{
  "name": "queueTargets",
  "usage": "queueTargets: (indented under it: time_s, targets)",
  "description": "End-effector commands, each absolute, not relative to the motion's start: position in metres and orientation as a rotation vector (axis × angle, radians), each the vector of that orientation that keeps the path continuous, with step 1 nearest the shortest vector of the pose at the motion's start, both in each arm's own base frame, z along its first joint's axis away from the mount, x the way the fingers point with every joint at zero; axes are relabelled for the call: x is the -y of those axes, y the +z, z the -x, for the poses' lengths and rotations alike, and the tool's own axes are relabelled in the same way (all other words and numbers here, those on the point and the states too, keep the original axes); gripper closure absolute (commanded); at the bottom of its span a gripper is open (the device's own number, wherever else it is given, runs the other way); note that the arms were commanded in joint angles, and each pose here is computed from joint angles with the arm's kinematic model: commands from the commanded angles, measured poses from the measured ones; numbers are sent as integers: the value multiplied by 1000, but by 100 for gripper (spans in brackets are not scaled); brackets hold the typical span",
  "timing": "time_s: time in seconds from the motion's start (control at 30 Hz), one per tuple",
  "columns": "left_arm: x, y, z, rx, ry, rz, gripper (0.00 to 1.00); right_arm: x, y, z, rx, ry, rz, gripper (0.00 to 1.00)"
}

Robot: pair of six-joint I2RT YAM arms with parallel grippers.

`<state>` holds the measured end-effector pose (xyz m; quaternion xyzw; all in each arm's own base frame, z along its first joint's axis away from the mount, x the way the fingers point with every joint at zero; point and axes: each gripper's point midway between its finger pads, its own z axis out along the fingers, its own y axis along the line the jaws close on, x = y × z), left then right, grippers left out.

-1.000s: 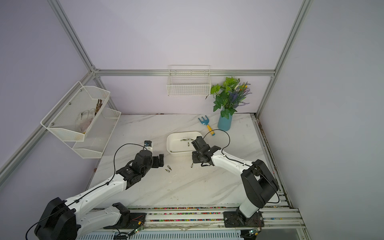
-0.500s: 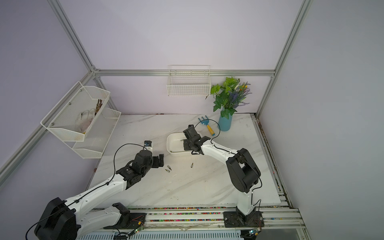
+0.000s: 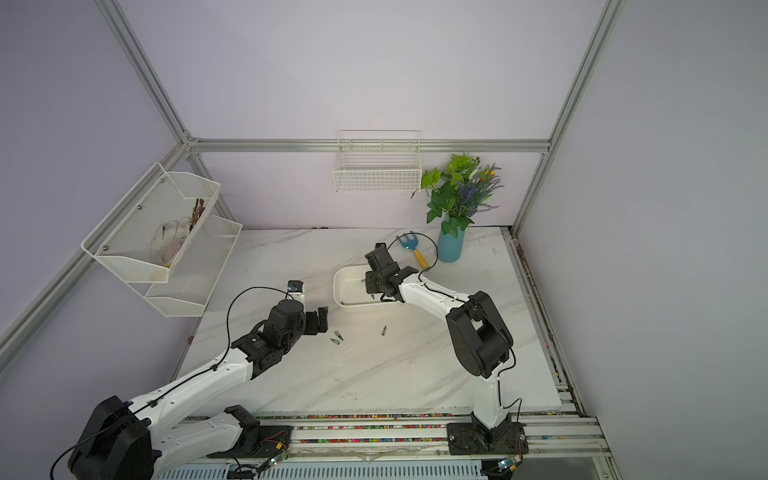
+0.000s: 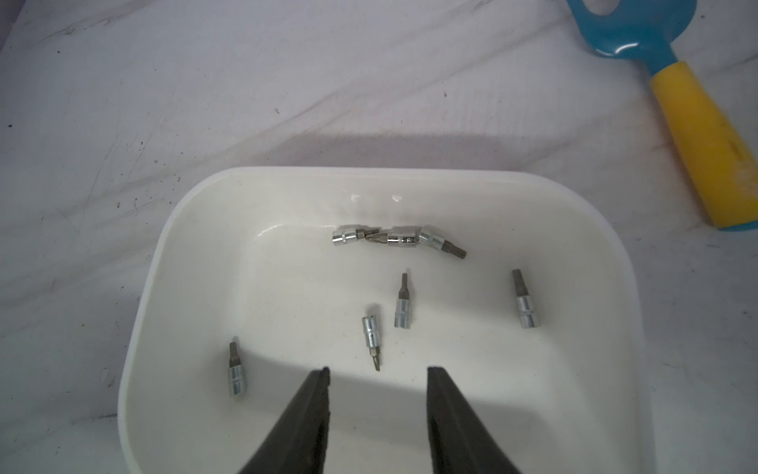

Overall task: Put the bit on the desktop into the storage box
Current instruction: Place the screwdriver bit in the storage box, then pick up the screwdriver bit from the center of the board.

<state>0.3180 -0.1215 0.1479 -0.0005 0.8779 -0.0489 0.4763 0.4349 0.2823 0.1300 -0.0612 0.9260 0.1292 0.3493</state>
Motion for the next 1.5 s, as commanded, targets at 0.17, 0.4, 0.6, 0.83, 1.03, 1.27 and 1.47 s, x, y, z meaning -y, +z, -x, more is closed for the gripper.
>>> queueTargets:
  time_s: [0.17, 0.4, 0.6, 0.83, 1.03, 1.27, 1.47]
  targets:
    - [109, 169, -320, -2057, -92, 52, 0, -259, 153, -388, -2431, 371, 212, 54]
    - [91, 178, -313, -2008, -45, 127, 0, -244, 133, -351, -2513, 376, 218, 54]
    - [79, 182, -309, -1977, -11, 182, 0, -243, 105, -327, -2579, 405, 224, 54]
    - [80, 181, -310, -1975, -17, 179, 0, -254, 78, -312, -2642, 417, 257, 55]
    - [81, 181, -310, -1975, -19, 175, 0, -269, 66, -308, -2667, 419, 291, 56]
    - [82, 181, -310, -1976, -24, 170, 0, -278, 53, -309, -2693, 390, 311, 57]
    - [82, 180, -311, -1977, -23, 168, 0, -278, 45, -310, -2707, 357, 315, 60]
